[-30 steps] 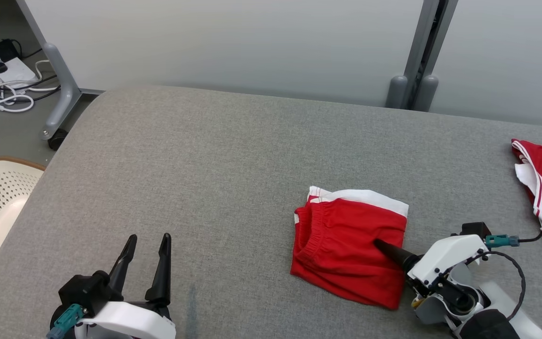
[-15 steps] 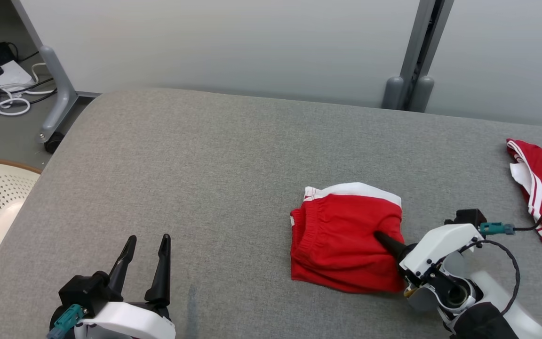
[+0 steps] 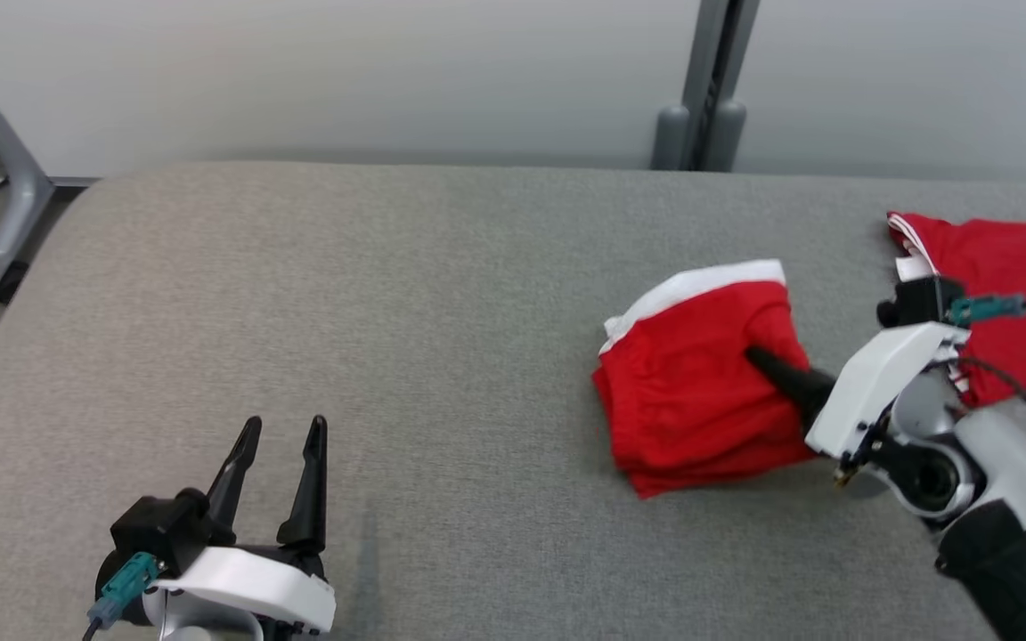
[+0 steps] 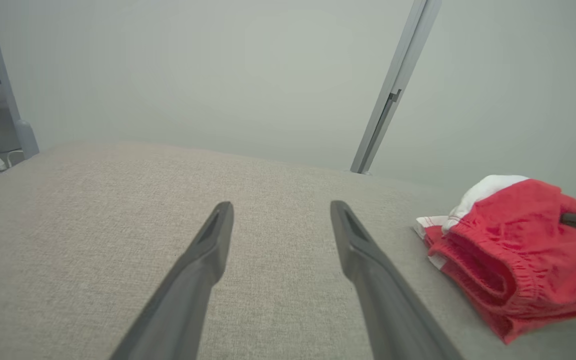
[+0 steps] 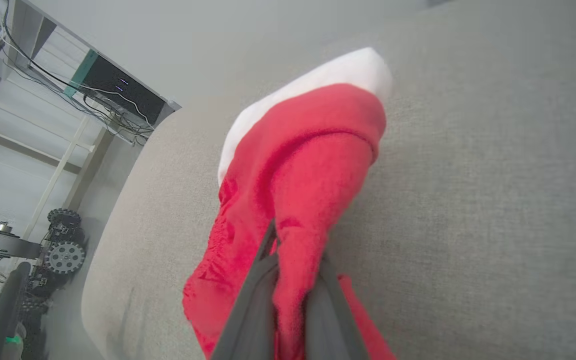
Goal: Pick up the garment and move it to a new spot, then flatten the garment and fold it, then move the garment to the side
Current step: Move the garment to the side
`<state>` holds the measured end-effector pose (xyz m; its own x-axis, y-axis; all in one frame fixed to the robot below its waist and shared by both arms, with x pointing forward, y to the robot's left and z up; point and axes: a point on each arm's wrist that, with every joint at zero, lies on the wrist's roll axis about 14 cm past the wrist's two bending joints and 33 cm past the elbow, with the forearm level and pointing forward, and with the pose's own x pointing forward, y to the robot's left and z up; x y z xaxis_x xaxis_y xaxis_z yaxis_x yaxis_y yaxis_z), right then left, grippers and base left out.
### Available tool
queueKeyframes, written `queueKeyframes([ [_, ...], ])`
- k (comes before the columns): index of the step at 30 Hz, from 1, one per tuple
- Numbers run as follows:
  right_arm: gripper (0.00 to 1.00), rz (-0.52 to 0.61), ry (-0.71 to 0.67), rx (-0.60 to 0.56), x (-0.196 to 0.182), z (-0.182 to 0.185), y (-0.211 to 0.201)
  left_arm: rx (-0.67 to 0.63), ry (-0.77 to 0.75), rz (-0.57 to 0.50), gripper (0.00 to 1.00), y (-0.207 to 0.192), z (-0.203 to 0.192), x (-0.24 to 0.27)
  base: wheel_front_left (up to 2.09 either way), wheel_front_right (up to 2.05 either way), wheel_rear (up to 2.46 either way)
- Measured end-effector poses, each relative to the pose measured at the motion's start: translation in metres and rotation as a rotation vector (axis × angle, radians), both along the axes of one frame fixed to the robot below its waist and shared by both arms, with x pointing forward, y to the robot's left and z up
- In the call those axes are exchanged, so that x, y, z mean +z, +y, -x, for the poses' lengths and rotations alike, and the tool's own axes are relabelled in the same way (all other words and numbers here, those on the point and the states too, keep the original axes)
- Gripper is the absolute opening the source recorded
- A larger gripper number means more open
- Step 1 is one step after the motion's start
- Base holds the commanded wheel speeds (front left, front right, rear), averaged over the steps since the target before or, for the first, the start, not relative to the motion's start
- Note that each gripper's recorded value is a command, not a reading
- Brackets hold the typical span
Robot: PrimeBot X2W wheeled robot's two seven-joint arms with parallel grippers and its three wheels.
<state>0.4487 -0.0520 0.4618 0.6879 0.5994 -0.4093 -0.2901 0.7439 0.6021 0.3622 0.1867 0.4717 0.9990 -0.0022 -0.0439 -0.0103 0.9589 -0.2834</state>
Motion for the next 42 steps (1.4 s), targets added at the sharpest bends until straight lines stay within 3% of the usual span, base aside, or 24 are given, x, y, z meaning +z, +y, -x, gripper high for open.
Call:
queueKeyframes([
  [17, 0.00, 0.315, -0.103, -0.031, 0.007, -0.080, -0.109, -0.144, 0.087, -0.008, 1.00, -0.043, -0.063, -0.040, 0.00, 0.00, 0.00],
  [25, 0.00, 0.475, -0.099, -0.057, 0.000, -0.101, -0.159, -0.162, 0.122, -0.011, 1.00, -0.047, -0.074, -0.058, 0.00, 0.00, 0.00],
  [42, 0.00, 0.786, -0.149, -0.034, 0.001, -0.132, -0.224, -0.185, 0.158, -0.018, 1.00, -0.052, -0.089, -0.079, 0.00, 0.00, 0.00],
])
